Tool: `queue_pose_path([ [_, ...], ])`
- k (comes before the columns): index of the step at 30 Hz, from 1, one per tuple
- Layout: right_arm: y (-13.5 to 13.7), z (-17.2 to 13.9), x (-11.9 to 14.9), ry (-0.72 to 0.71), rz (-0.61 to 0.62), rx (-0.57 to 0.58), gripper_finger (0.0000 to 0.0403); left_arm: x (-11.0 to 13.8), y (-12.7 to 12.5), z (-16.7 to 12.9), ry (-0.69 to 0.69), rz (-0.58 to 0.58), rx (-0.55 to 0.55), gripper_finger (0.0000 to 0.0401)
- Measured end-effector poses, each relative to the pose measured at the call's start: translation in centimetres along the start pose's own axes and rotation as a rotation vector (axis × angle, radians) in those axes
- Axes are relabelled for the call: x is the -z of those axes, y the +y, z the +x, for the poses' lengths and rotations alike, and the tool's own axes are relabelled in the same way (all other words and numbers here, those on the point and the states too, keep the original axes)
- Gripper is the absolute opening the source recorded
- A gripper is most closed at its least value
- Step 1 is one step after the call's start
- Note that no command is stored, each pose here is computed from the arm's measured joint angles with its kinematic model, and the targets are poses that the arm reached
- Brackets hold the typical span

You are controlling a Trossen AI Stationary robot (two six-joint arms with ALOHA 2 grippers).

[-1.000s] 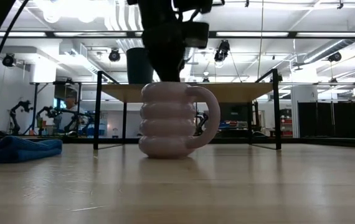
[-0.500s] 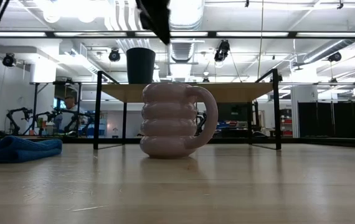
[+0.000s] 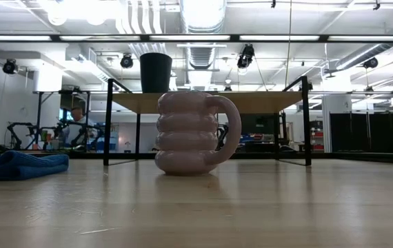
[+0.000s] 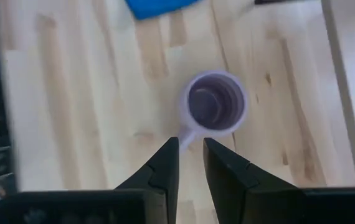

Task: Stack small to large cups/mugs on shelf
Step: Put the light purple mug on the shelf

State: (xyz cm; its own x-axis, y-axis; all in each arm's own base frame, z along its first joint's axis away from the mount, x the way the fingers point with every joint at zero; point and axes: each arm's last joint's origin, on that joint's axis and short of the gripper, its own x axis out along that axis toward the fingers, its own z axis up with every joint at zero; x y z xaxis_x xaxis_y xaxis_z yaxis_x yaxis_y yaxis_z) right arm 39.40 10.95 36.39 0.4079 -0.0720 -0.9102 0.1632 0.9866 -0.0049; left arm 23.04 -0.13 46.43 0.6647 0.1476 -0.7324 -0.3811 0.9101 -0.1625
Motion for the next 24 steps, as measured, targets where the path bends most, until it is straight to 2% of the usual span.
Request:
queue_pose_path([
  [4,-0.4,3.6,-1.1,0.044,0.027,0.005,0.0068,0.8,1.4,-3.9,-0.158,-0.092,-0.056,0.0084],
  [10,-1.1,8.6,-2.0,0.158,0.067,-0.075,0.0068,1.6,2.6,-7.2,-0.293,-0.131,-0.053,0.0084],
  [16,-1.9,11.6,-2.2,0.218,0.09,-0.068,0.0068,1.9,2.8,-7.8,-0.309,-0.135,-0.051,0.0084],
  [24,-2.4,12.4,-2.7,0.214,0.113,-0.103,0.0068,1.5,2.4,-6.6,-0.276,-0.066,-0.074,0.0084],
])
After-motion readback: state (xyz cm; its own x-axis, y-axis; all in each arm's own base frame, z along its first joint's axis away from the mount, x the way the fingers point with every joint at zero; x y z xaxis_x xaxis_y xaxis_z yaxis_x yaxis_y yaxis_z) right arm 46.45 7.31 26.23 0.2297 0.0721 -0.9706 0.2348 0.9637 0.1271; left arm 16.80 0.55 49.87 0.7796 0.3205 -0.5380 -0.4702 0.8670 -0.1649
